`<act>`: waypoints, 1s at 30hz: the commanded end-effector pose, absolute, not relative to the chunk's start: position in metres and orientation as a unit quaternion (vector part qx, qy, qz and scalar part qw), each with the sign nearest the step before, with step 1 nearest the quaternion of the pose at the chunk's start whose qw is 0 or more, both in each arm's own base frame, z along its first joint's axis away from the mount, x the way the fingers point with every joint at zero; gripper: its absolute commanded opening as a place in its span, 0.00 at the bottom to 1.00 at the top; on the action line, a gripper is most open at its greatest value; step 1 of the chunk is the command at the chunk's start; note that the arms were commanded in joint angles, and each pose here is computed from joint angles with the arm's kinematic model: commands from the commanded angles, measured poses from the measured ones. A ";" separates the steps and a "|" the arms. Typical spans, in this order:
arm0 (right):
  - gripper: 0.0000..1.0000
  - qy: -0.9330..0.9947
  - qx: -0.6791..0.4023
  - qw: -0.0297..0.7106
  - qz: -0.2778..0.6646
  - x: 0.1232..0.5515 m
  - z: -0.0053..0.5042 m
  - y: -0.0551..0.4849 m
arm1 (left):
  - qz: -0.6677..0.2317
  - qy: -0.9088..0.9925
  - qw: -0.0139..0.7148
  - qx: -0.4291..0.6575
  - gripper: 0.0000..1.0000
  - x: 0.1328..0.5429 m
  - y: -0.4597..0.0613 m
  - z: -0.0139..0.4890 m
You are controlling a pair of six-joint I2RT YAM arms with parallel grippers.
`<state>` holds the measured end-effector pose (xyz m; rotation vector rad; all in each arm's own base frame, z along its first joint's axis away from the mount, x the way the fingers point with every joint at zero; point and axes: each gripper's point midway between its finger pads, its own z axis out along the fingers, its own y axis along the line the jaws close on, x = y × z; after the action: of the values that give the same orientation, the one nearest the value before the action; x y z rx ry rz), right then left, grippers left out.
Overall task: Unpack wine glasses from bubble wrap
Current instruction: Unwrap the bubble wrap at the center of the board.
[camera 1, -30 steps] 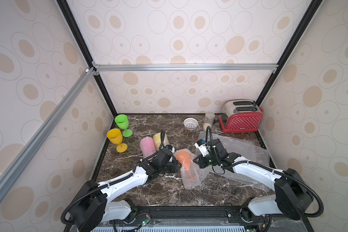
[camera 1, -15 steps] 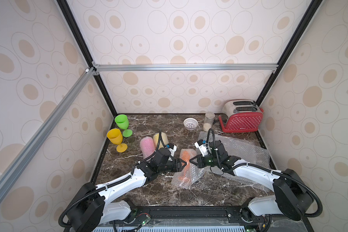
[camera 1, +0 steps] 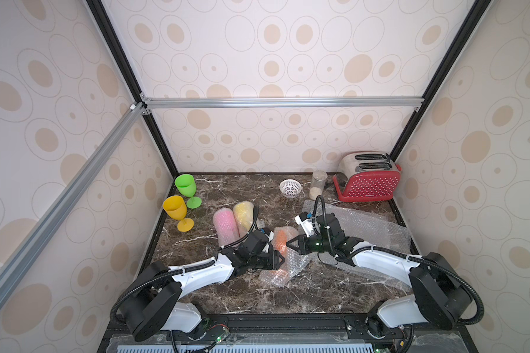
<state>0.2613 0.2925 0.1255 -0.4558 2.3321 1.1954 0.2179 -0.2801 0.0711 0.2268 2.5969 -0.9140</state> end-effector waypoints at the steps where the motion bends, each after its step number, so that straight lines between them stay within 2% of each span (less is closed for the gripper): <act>1: 0.00 0.848 -0.170 0.247 0.437 0.265 0.132 0.297 | -0.311 0.926 0.195 0.092 0.43 0.221 -0.282 0.072; 6: 0.00 0.859 -0.170 0.257 0.410 0.266 0.133 0.288 | -0.305 0.928 0.197 0.086 0.10 0.220 -0.278 0.069; 8: 0.00 0.865 -0.166 0.263 0.393 0.267 0.133 0.281 | -0.301 0.929 0.200 0.081 0.02 0.220 -0.275 0.069; 23: 0.00 0.915 -0.060 0.273 0.290 0.268 0.120 0.200 | -0.314 0.920 0.234 0.008 0.00 0.227 -0.241 0.078; 30: 0.00 0.936 -0.010 0.249 0.250 0.255 0.105 0.164 | -0.331 0.913 0.236 -0.033 0.00 0.227 -0.223 0.077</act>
<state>0.2672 0.1832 0.1218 -0.1036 2.4673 0.7570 0.2248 -0.2295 0.0755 -0.0200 2.5161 -0.8878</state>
